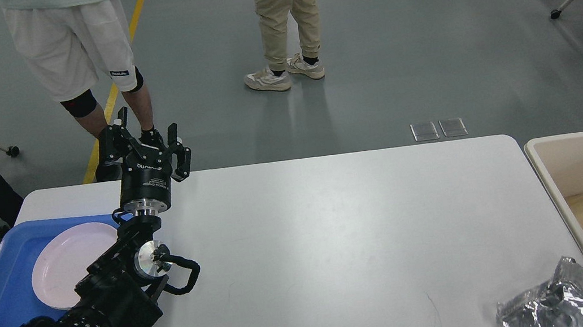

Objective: Tidy desktop
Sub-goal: 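Grasp the silver foil with the right gripper and lift it, then release the silver foil into the white bin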

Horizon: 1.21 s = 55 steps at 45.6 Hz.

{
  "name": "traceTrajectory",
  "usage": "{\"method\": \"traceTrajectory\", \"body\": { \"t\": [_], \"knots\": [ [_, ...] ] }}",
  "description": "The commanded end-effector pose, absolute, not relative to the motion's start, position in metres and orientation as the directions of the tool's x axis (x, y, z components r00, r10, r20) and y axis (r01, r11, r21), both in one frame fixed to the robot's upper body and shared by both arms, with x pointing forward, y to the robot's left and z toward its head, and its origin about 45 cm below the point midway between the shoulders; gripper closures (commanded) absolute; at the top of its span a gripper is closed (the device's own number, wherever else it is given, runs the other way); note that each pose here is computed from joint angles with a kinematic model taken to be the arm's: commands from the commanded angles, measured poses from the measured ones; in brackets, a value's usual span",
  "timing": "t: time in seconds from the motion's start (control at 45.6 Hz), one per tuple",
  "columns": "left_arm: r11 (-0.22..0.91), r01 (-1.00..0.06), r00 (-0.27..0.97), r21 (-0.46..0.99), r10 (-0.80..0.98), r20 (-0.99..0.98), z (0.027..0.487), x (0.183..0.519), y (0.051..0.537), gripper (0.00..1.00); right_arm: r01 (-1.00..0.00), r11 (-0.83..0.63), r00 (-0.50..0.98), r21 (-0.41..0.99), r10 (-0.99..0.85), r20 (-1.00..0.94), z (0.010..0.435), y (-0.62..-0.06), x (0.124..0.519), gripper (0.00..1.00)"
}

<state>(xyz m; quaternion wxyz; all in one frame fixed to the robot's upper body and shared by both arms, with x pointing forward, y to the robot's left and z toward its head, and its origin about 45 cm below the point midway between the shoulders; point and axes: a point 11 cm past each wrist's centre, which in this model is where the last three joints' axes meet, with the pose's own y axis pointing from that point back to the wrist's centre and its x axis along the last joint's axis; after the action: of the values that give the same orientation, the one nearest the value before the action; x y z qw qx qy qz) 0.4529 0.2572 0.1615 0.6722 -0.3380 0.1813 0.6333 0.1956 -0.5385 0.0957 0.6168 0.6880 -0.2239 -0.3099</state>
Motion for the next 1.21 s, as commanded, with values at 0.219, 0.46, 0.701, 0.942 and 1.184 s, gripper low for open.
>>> {"method": "traceTrajectory", "body": {
  "t": [0.219, 0.46, 0.701, 0.942, 1.184],
  "knots": [
    [-0.031, -0.974, 0.132, -0.225, 0.729, -0.672, 0.161, 0.453, 0.257, 0.03, 0.011, -0.079, 0.757, 0.997, -0.650, -0.060, 0.194, -0.556, 0.260, 1.00],
    [-0.031, -0.974, 0.132, -0.225, 0.729, -0.672, 0.161, 0.453, 0.257, 0.03, -0.238, 0.025, 0.798, 0.971, -0.565, 0.210, 0.314, -0.547, 0.343, 1.00],
    [-0.031, -0.974, 0.132, -0.225, 0.729, -0.672, 0.161, 0.453, 0.257, 0.03, -0.447, 0.109, 0.792, 0.888, -0.413, 0.449, 0.421, -0.514, 0.401, 1.00],
    [-0.031, -0.974, 0.132, -0.225, 0.729, -0.672, 0.161, 0.453, 0.257, 0.03, -0.438, 0.187, 0.799, 0.880, -0.368, 0.476, 0.418, -0.513, 0.416, 1.00],
    [-0.031, -0.974, 0.132, -0.225, 0.729, -0.672, 0.161, 0.453, 0.257, 0.03, -0.310, 0.266, 0.827, 0.913, -0.398, 0.397, 0.363, -0.547, 0.393, 1.00]
  ]
}}
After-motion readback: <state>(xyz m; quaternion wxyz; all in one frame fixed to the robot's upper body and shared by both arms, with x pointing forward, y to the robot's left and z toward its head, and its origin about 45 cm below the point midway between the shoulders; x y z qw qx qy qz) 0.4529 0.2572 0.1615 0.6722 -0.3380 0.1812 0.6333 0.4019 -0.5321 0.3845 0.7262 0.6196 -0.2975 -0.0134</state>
